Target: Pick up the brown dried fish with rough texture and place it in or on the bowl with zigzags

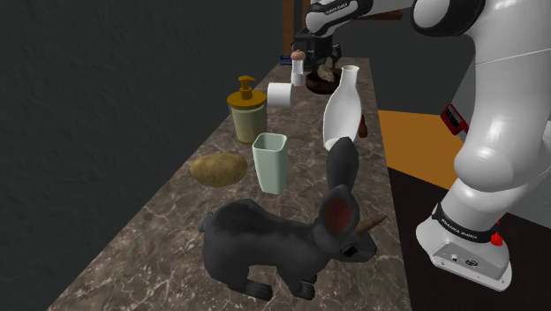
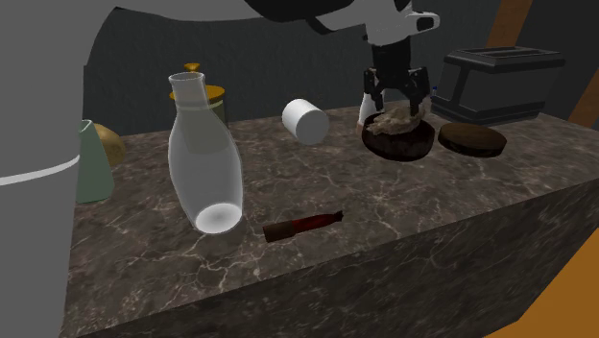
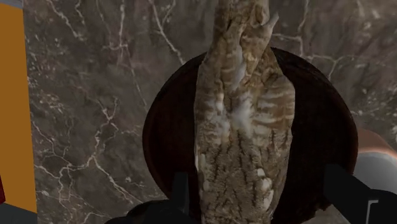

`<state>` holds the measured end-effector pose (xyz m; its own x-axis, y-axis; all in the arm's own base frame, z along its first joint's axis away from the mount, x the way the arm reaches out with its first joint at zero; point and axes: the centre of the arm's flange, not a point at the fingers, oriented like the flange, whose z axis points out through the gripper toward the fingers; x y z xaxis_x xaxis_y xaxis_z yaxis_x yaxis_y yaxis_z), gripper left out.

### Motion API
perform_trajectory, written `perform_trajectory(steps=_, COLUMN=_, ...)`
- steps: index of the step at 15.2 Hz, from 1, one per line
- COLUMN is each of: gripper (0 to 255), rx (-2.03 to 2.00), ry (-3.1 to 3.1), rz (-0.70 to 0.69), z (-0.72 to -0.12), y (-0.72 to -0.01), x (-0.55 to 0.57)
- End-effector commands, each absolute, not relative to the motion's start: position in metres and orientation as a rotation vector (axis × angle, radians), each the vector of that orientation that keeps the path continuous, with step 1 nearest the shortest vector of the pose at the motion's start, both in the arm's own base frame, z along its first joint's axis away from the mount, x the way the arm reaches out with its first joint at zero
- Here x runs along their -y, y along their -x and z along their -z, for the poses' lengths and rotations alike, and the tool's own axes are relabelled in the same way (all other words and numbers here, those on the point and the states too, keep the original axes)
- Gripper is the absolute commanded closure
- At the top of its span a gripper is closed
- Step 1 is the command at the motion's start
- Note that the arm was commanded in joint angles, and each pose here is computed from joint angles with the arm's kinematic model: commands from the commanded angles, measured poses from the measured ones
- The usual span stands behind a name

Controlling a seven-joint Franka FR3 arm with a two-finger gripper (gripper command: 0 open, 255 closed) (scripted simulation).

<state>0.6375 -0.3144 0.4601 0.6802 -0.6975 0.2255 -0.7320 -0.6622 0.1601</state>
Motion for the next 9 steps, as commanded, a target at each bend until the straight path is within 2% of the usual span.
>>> perform_trajectory(steps=1, gripper=0, rx=1.15, ry=-2.656, rz=-0.211, z=-0.4817, y=-0.6369, x=0.3075)
perform_trajectory(steps=9, gripper=0, rx=1.15, ry=-2.656, rz=-0.211, z=-0.4917, y=-0.6365, x=0.3047)
